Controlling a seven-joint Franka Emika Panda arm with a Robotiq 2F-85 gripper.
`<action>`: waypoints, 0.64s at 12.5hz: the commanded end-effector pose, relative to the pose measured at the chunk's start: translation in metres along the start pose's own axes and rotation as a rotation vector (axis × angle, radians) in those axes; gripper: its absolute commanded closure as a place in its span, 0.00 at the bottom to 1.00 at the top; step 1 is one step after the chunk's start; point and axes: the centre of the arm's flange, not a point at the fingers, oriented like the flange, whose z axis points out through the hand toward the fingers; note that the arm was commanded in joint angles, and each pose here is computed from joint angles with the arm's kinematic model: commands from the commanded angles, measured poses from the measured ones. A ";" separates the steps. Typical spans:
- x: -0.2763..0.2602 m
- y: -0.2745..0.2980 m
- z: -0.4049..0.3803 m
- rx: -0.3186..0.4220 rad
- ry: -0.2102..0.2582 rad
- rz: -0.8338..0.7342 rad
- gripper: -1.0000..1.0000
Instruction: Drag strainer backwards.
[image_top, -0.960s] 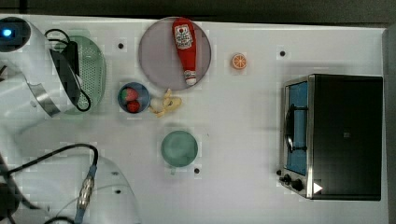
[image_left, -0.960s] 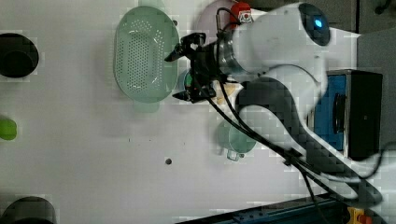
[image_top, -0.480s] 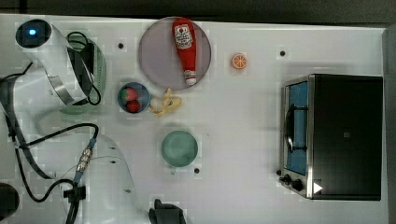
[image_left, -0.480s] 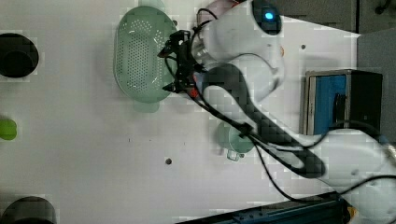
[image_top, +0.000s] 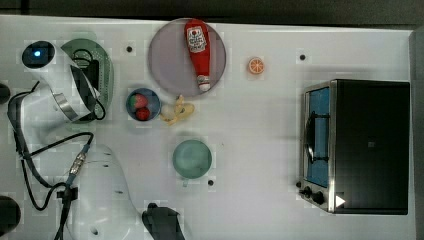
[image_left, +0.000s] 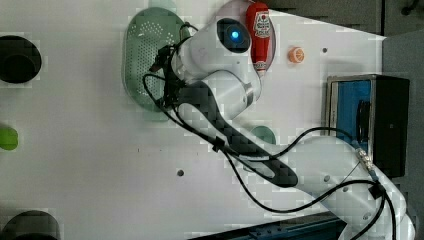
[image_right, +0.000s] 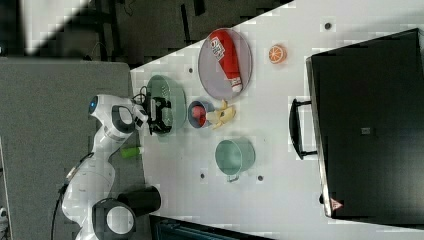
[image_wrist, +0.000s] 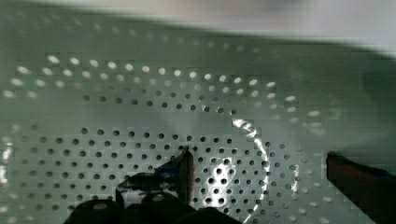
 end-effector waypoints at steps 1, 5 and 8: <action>-0.015 0.007 -0.043 0.025 -0.017 0.037 0.00; -0.025 0.039 -0.039 0.004 0.004 0.010 0.00; -0.039 0.061 -0.032 0.003 0.009 0.010 0.00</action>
